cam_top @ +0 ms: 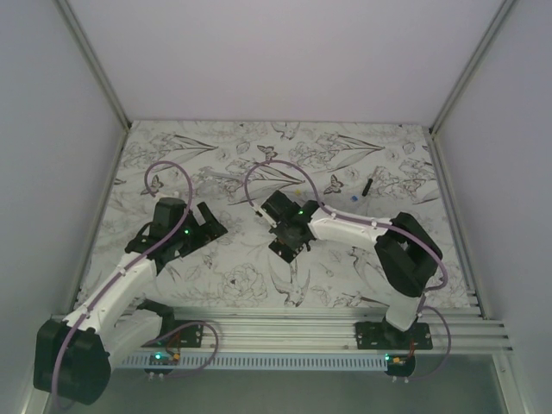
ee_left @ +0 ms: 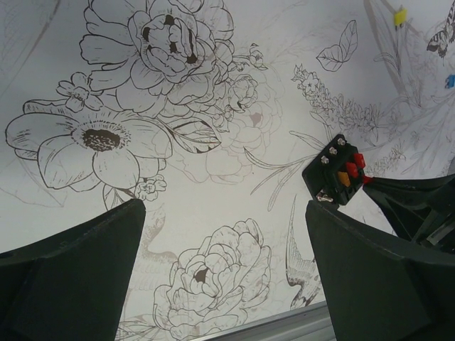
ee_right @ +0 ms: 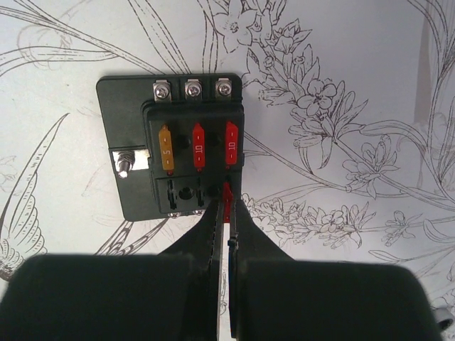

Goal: Snap on the fuse box
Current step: Install the fuse at the fuse box base.

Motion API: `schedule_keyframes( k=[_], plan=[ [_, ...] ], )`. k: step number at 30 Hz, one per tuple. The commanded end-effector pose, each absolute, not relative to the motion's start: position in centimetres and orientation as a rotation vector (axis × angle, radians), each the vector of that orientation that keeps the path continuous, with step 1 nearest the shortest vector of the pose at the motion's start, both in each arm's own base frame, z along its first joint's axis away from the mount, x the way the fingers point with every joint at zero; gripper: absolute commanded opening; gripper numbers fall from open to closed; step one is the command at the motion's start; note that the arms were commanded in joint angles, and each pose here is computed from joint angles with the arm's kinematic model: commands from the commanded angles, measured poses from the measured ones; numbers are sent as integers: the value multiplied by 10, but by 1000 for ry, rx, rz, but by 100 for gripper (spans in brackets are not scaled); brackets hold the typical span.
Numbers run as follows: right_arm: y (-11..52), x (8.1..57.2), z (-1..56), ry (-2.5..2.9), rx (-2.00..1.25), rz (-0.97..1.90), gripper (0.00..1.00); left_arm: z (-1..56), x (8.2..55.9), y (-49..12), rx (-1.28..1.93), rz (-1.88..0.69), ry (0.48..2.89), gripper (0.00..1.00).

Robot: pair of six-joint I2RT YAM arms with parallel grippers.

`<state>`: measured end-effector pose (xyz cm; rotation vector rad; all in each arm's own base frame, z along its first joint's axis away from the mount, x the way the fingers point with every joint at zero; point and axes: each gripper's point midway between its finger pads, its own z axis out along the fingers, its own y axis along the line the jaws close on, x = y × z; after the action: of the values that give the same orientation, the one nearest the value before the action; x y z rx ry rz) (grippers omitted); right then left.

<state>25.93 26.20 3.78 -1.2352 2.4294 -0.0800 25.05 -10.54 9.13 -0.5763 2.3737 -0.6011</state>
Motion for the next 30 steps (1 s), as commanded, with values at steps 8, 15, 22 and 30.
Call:
schedule_keyframes(
  k=[8, 15, 22, 30],
  plan=[
    [239, 233, 3, 2560, -1272, -87, 0, 91, 248, -104, -599, -600, 2387, 100],
    [252, 251, 4, 2541, -1294, -123, 0, 92, 247, -105, -596, -610, 2386, 100],
    [240, 231, 1, 2599, -1283, -93, 0, 91, 247, -105, -598, -613, 2389, 100],
    [238, 222, -4, 2606, -1269, -67, 0, 92, 247, -107, -600, -625, 2394, 100]
  ],
)
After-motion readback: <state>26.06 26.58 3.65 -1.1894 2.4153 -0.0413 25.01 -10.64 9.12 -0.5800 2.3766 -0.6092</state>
